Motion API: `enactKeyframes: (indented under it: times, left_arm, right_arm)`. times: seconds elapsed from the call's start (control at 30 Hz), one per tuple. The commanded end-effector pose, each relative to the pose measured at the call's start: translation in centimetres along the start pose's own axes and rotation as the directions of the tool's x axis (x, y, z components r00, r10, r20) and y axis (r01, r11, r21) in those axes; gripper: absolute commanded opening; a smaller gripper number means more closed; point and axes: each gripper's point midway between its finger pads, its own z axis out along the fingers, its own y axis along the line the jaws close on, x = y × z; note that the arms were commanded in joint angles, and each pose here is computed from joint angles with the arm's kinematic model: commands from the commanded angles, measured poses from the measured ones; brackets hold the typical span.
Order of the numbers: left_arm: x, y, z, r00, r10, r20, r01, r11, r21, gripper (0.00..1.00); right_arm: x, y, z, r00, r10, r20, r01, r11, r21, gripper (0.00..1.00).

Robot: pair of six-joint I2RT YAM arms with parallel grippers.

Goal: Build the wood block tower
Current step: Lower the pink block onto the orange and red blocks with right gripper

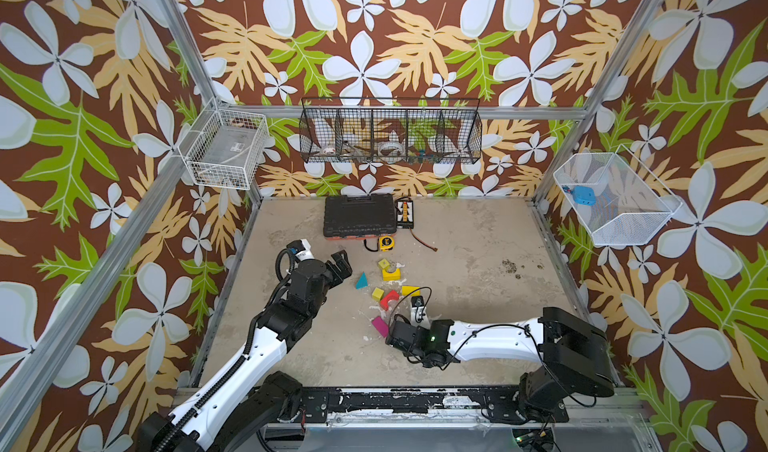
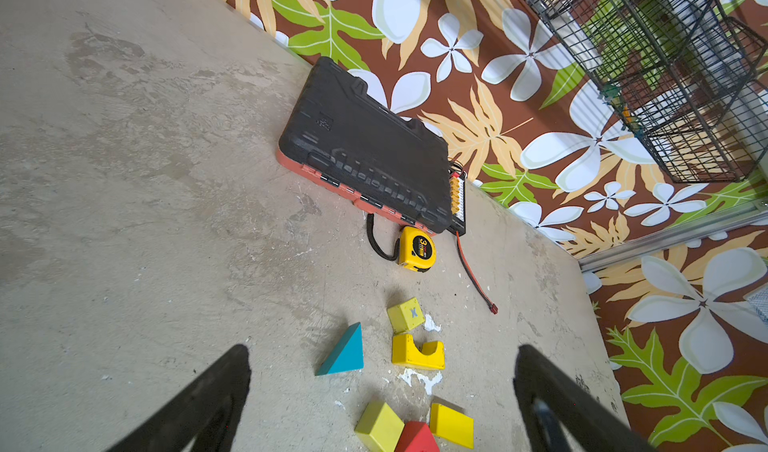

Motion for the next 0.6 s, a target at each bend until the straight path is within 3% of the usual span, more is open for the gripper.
enactKeyframes:
  times: [0.0, 0.27, 0.57]
  left_arm:
    - [-0.5, -0.3, 0.0, 1.0, -0.013, 0.021, 0.012, 1.0, 0.011, 1.0]
    - [-0.4, -0.3, 0.1, 1.0, -0.012, 0.018, 0.012, 1.0, 0.011, 1.0]
    - [-0.4, -0.3, 0.0, 1.0, -0.013, 0.017, 0.013, 1.0, 0.011, 1.0]
  right_arm:
    - [0.2, -0.1, -0.3, 1.0, -0.003, -0.002, 0.003, 1.0, 0.002, 0.58]
    - [0.2, -0.3, 0.0, 1.0, -0.014, 0.004, 0.014, 0.999, 0.029, 0.69]
    - [-0.9, -0.5, -1.6, 0.999, -0.01, 0.035, 0.01, 1.0, 0.002, 0.74]
